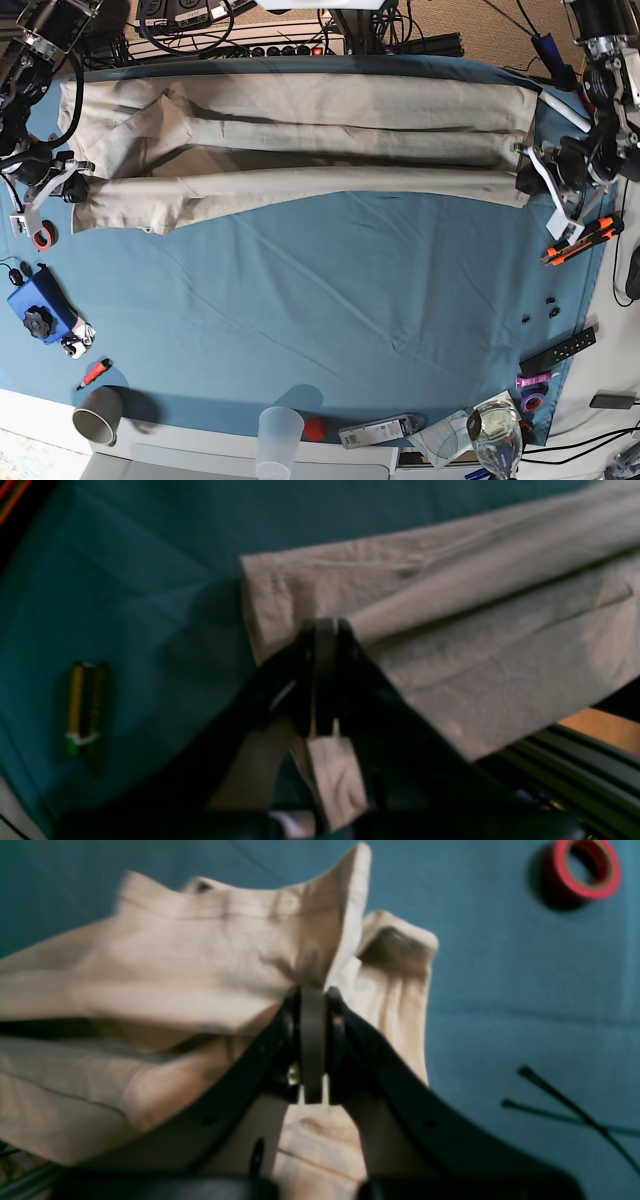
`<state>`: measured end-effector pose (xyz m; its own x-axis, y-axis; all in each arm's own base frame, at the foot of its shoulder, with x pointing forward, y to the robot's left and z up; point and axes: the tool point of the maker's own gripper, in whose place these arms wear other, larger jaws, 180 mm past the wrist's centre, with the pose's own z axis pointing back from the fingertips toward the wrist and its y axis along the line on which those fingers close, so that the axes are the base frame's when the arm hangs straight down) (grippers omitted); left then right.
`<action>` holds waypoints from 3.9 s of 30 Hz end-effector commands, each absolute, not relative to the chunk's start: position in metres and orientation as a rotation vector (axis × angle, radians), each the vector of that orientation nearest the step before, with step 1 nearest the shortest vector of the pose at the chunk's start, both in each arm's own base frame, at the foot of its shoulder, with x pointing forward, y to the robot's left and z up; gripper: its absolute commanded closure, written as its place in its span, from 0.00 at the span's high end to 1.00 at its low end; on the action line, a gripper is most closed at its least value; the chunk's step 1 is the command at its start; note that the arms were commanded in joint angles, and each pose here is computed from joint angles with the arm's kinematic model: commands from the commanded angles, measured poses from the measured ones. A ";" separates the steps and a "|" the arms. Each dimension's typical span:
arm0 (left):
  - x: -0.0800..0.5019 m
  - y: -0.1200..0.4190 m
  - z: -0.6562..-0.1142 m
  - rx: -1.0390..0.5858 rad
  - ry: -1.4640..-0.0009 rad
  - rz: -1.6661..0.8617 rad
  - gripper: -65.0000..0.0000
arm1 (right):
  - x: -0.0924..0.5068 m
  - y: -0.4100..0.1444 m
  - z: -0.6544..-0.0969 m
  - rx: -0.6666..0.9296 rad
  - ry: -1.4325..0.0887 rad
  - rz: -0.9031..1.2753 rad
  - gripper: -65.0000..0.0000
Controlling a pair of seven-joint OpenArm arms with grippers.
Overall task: Fold the T-shirt properly
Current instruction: 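Fold both side edges inward toward the shirt's middle with both grippers, then pull the folded strip taut and lay it flat, opening the right gripper, then grasp the strip end with the left gripper and lift it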
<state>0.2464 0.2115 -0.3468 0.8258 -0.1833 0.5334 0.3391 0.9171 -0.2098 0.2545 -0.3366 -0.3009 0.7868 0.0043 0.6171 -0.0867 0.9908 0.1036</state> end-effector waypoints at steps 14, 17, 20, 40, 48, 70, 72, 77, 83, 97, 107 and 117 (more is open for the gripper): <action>0.229 0.226 -0.342 -0.263 -0.537 -0.291 0.00 | 0.231 -0.341 -0.281 0.055 -0.690 0.113 0.00; 0.222 0.224 -0.346 -0.270 -0.519 -0.286 0.00 | 0.221 -0.348 -0.280 0.051 -0.685 0.086 0.00; 0.220 0.222 -0.348 -0.279 -0.514 -0.284 0.00 | 0.210 -0.352 -0.280 0.056 -0.679 0.074 0.00; 0.205 0.219 -0.357 -0.295 -0.474 -0.272 0.00 | 0.170 -0.352 -0.302 0.073 -0.563 0.075 0.00; 0.200 0.224 -0.362 -0.265 -0.437 -0.276 0.00 | 0.169 -0.351 -0.305 0.074 -0.559 0.067 0.00; 0.169 0.224 -0.377 -0.277 -0.351 -0.270 0.00 | 0.164 -0.342 -0.314 0.107 -0.561 0.037 0.00; 0.165 0.225 -0.379 -0.272 -0.333 -0.271 0.00 | 0.164 -0.342 -0.314 0.107 -0.561 0.038 0.00; 0.156 0.226 -0.383 -0.270 -0.310 -0.267 0.00 | 0.163 -0.343 -0.315 0.097 -0.555 0.043 0.00; 0.157 0.225 -0.383 -0.272 -0.319 -0.265 0.30 | 0.163 -0.342 -0.315 0.093 -0.556 0.080 0.14; 0.177 0.232 -0.347 -0.071 -0.463 -0.338 0.42 | 0.175 -0.327 -0.300 0.137 -0.625 0.113 0.26; 0.191 0.225 -0.339 -0.053 -0.588 -0.168 0.54 | 0.173 -0.333 -0.301 0.088 -0.602 0.118 0.26; 0.195 0.219 -0.384 -0.155 -0.503 0.003 0.54 | 0.172 -0.334 -0.301 0.082 -0.599 0.117 0.26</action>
